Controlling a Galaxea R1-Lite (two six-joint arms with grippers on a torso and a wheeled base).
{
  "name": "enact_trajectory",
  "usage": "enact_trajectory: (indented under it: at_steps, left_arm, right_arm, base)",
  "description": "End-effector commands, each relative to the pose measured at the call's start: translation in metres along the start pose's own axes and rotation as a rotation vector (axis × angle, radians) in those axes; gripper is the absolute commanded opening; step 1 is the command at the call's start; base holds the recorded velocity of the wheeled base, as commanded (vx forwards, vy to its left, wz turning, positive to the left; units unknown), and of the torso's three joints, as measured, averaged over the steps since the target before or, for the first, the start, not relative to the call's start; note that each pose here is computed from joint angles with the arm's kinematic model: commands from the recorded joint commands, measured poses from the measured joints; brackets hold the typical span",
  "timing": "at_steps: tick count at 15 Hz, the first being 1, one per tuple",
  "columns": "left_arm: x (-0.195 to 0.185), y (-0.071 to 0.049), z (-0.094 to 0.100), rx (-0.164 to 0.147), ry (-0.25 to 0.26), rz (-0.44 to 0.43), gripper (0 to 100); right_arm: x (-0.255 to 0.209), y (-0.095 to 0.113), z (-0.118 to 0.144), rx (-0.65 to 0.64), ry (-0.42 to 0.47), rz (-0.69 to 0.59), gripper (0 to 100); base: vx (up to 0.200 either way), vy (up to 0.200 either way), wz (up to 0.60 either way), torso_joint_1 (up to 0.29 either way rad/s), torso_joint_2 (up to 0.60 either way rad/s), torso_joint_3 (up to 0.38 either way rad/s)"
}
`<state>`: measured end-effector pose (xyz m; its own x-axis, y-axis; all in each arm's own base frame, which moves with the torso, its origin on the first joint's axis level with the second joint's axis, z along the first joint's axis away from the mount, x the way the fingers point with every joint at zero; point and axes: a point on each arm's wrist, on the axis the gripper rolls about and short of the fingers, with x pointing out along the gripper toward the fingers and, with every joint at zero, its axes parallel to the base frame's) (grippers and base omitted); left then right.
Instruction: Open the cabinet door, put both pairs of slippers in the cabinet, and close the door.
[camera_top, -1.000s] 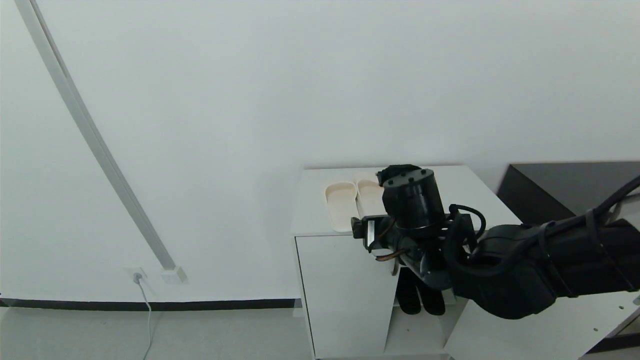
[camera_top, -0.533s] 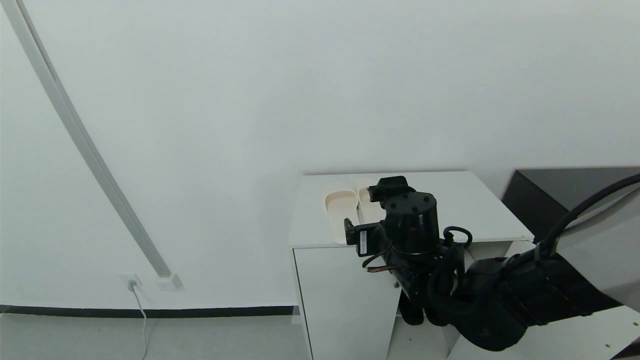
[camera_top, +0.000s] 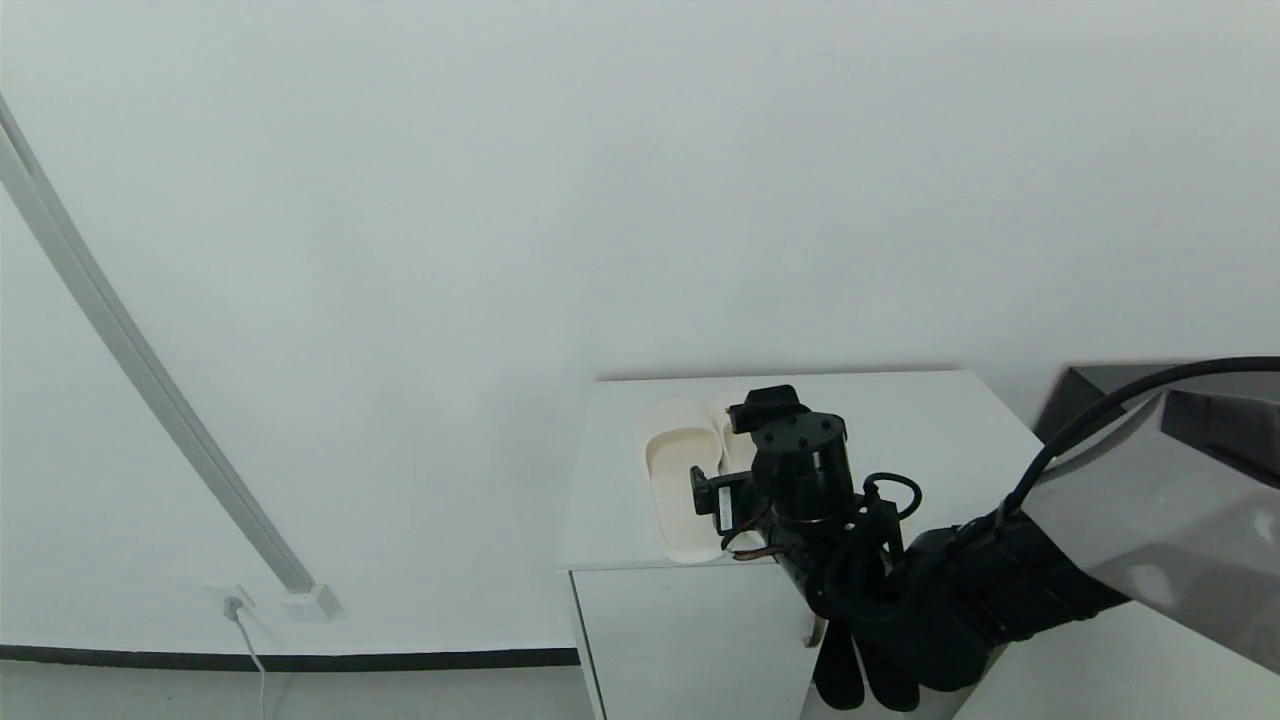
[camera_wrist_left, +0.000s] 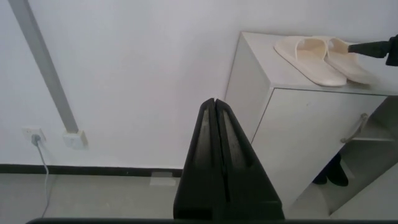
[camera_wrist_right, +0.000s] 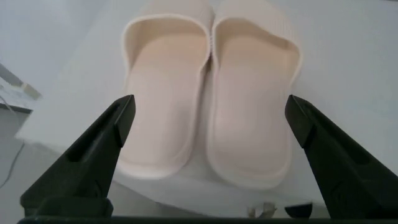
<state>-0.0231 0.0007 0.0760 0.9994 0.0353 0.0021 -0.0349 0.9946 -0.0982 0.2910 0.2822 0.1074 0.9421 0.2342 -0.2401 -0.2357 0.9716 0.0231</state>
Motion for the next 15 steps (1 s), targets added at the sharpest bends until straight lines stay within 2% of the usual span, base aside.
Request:
enact_trajectory:
  at_steps: [1, 7, 15]
  left_arm:
    - [0.000, 0.000, 0.000, 0.002, 0.002, 0.002, 0]
    - [0.000, 0.000, 0.000, 0.000, 0.002, -0.001, 0]
    - [0.000, 0.000, 0.000, 0.000, 0.002, 0.000, 0]
  right_arm:
    - [0.015, 0.003, -0.006, 0.001, 0.004, 0.003, 100]
    - [0.051, 0.010, -0.014, 0.001, 0.004, -0.010, 100]
    - [0.081, 0.013, -0.009, 0.021, -0.033, -0.031, 100]
  base:
    - [0.000, 0.000, 0.00, 0.000, 0.00, 0.000]
    - [0.000, 0.000, 0.00, 0.000, 0.00, 0.000]
    - [0.000, 0.000, 0.00, 0.000, 0.00, 0.000]
